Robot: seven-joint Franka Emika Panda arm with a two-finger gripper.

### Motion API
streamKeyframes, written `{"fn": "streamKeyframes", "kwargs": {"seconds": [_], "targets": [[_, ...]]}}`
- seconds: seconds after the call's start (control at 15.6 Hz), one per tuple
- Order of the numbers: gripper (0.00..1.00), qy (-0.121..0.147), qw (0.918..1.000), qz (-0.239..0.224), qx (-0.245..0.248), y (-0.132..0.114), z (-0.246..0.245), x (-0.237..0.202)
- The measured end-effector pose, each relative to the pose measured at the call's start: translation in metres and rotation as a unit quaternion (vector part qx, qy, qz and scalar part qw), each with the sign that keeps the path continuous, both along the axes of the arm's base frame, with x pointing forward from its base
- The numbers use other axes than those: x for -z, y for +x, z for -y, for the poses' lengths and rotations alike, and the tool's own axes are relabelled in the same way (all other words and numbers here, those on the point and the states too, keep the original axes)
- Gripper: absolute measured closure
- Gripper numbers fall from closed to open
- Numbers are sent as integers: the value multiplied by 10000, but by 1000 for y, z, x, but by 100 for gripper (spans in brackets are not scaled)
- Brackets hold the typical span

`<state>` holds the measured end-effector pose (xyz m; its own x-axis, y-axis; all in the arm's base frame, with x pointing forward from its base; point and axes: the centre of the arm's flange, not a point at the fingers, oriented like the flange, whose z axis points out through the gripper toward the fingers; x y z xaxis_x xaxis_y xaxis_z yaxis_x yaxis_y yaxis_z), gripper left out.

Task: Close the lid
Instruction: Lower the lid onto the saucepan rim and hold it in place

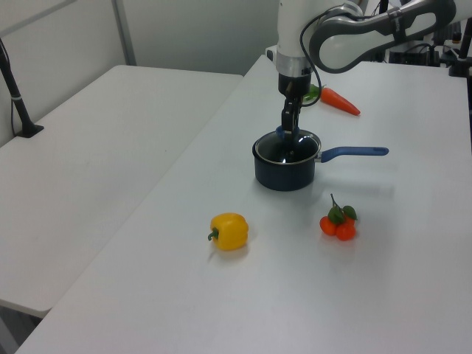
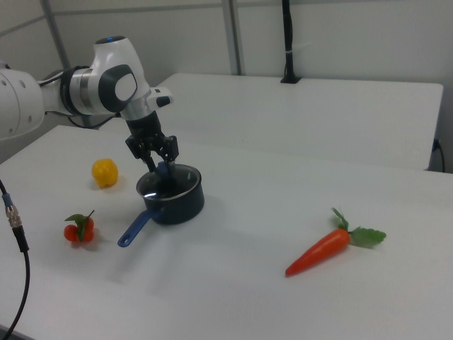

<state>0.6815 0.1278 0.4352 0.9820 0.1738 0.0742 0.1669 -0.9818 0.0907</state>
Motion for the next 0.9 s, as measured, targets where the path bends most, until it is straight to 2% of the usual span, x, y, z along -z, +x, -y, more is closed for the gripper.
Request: {"fn": "streamKeyframes", "kwargs": {"seconds": [0.9], "targets": [[39, 35, 9999, 141, -10, 3, -1, -1]]}}
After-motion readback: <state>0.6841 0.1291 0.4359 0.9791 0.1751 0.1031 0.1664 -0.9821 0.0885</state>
